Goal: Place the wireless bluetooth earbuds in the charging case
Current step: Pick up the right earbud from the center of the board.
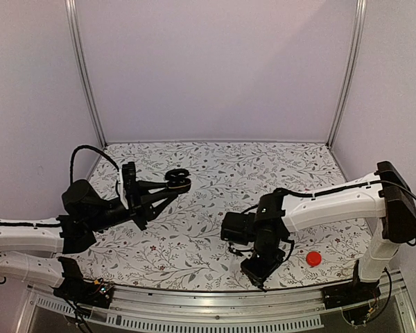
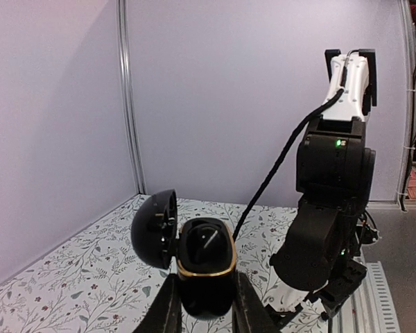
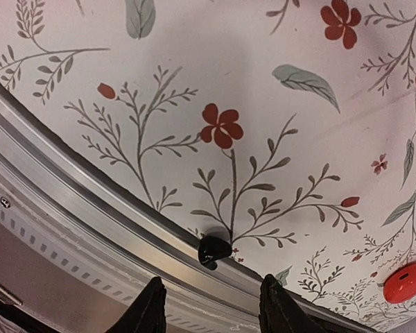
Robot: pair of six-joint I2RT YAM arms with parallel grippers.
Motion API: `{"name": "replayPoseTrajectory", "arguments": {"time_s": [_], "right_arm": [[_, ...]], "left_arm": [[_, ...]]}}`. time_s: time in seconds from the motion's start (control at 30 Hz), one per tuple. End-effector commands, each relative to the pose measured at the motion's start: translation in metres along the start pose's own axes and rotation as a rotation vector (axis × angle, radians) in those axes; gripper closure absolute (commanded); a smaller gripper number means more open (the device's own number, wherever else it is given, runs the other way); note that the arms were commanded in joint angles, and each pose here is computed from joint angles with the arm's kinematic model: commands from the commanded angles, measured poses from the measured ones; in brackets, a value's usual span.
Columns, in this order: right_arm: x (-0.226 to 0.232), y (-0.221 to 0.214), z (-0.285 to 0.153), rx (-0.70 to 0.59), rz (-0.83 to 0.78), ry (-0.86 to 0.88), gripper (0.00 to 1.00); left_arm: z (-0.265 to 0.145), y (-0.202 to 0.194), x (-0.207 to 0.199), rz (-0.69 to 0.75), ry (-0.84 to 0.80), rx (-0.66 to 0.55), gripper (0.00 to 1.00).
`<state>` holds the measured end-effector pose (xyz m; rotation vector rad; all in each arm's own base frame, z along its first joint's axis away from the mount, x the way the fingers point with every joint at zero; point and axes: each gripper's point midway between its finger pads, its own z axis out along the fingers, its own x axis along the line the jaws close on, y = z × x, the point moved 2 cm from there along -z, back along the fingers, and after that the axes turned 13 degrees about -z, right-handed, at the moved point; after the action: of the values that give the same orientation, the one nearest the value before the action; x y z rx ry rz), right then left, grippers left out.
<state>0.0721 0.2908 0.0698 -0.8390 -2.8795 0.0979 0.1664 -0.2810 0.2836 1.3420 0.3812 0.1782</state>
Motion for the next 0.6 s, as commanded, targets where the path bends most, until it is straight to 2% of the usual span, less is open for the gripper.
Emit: {"name": "replayPoseTrajectory", "arguments": {"time_s": [0.0, 0.27, 0.57], "right_arm": [[-0.001, -0.005, 0.007, 0.062, -0.019, -0.032, 0.54], [0.004, -0.004, 0.020, 0.102, -0.035, -0.031, 0.57], [0.000, -0.008, 0.034, 0.146, -0.043, -0.058, 0.68]], "left_arm": [[-0.005, 0.009, 0.001, 0.001, 0.010, -0.044, 0.81], [-0.006, 0.010, 0.001, 0.010, 0.012, -0.048, 0.82], [-0.007, 0.013, 0.002, 0.023, 0.025, -0.059, 0.82]]}}
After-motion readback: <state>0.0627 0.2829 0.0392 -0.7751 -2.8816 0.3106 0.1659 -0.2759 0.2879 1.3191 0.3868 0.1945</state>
